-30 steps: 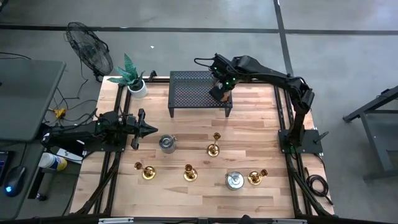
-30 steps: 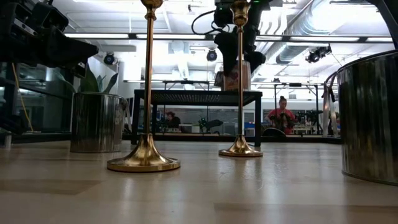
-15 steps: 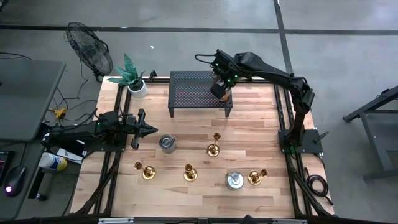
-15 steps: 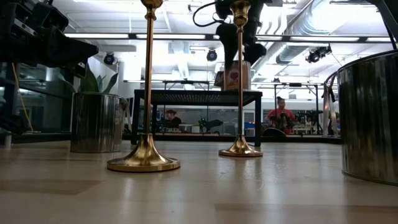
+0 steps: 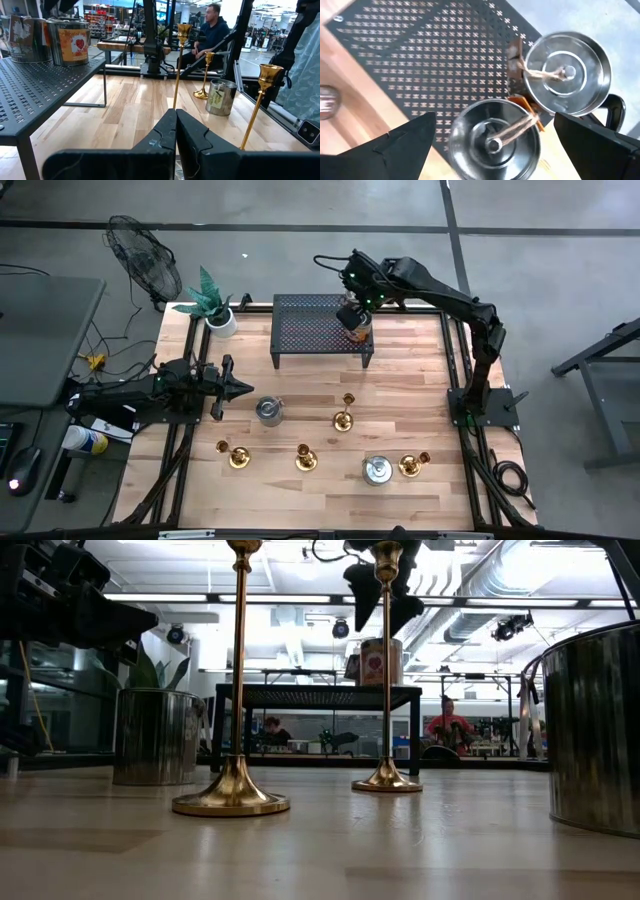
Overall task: Pick & Place candle stick holders
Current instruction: Put the gold candle holder on the shelf
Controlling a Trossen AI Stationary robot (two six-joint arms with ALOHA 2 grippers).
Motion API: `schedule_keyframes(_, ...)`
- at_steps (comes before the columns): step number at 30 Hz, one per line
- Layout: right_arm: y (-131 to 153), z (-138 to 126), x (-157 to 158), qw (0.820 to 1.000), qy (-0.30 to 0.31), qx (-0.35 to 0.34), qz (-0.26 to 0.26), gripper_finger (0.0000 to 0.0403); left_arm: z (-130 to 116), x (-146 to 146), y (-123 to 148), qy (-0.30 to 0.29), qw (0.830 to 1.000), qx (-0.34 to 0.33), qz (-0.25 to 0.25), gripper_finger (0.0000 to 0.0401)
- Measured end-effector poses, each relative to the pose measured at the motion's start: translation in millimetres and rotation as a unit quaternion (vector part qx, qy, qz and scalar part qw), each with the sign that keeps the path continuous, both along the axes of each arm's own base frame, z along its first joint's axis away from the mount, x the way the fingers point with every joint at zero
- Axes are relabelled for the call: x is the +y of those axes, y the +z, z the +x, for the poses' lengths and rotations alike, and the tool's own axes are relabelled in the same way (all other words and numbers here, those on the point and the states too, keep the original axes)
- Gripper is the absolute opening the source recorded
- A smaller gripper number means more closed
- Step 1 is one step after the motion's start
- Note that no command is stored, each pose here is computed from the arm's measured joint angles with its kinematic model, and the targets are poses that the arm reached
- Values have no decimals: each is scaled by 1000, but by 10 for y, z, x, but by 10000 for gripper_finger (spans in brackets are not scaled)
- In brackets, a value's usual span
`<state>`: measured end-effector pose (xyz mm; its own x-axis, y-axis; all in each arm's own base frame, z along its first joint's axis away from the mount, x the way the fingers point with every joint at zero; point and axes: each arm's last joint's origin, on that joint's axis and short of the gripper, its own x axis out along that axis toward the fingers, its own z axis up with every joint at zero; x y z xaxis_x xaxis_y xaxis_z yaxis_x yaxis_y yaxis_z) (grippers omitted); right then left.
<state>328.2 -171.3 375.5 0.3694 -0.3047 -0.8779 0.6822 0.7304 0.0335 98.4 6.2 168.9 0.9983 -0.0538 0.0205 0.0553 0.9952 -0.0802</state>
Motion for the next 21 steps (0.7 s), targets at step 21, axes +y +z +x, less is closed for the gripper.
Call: schedule_keyframes(21,378,-608,872,996,85,-16,-36,397,0,0,0,0,1000,0,0,0)
